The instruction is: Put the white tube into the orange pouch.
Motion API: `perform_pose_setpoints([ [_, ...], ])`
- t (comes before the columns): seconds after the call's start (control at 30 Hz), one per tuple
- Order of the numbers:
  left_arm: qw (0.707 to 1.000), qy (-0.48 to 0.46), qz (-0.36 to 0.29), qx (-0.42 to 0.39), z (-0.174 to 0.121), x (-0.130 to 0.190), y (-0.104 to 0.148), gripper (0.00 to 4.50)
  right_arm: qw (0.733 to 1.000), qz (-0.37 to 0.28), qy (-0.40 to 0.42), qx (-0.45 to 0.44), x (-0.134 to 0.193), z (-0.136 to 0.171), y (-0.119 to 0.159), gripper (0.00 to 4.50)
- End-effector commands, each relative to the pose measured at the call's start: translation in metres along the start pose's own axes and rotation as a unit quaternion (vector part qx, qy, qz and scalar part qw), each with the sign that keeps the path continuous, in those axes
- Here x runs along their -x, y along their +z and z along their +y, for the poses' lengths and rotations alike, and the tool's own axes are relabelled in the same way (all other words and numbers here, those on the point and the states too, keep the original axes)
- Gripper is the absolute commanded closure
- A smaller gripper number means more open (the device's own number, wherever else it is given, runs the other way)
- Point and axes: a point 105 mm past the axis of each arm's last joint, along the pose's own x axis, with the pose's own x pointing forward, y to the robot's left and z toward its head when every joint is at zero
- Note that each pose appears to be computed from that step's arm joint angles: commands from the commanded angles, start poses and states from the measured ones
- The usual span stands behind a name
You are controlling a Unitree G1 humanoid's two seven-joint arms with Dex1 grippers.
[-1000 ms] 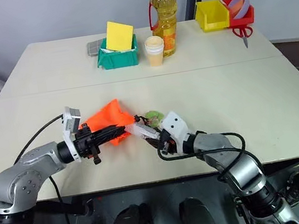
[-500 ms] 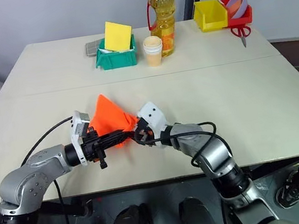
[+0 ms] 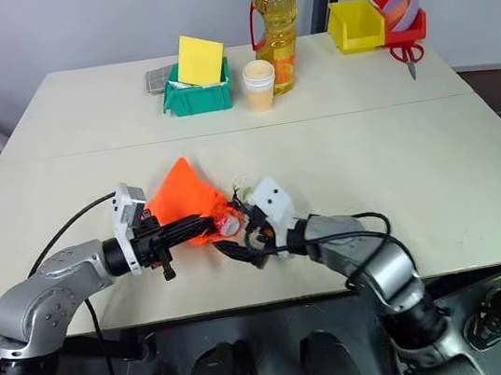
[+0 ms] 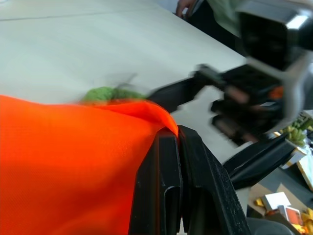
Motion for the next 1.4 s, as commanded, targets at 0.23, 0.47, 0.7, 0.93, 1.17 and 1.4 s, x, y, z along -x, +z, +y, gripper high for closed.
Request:
perform_pose_setpoints([
  [0.23,0.999,-0.011,0.031,-0.041,0.002,0.009,0.002,4.50,0.995,-0.002,-0.091,0.037,0.040,-0.042,0.004,0.03],
  [0.47,0.997,-0.034,0.049,-0.046,-0.003,0.006,-0.009,3.61,0.983,-0.003,-0.179,-0.029,0.031,-0.086,-0.003,0.00],
  [0.7,0.998,-0.014,0.034,-0.057,0.002,0.009,-0.008,1.67,0.982,0.006,-0.176,-0.068,0.012,-0.093,-0.012,0.00],
  [0.93,0.997,0.044,0.005,-0.065,0.024,0.027,0.006,1.59,0.986,0.037,-0.156,-0.041,0.005,-0.089,-0.021,1.86],
  [1.17,0.994,0.083,-0.021,-0.075,0.040,0.037,0.018,1.59,0.981,0.020,-0.191,-0.009,0.023,-0.099,-0.010,4.46],
  [1.4,0.993,0.077,-0.034,-0.077,0.041,0.028,0.021,1.59,0.969,-0.095,-0.223,0.036,0.069,-0.102,0.047,4.46],
])
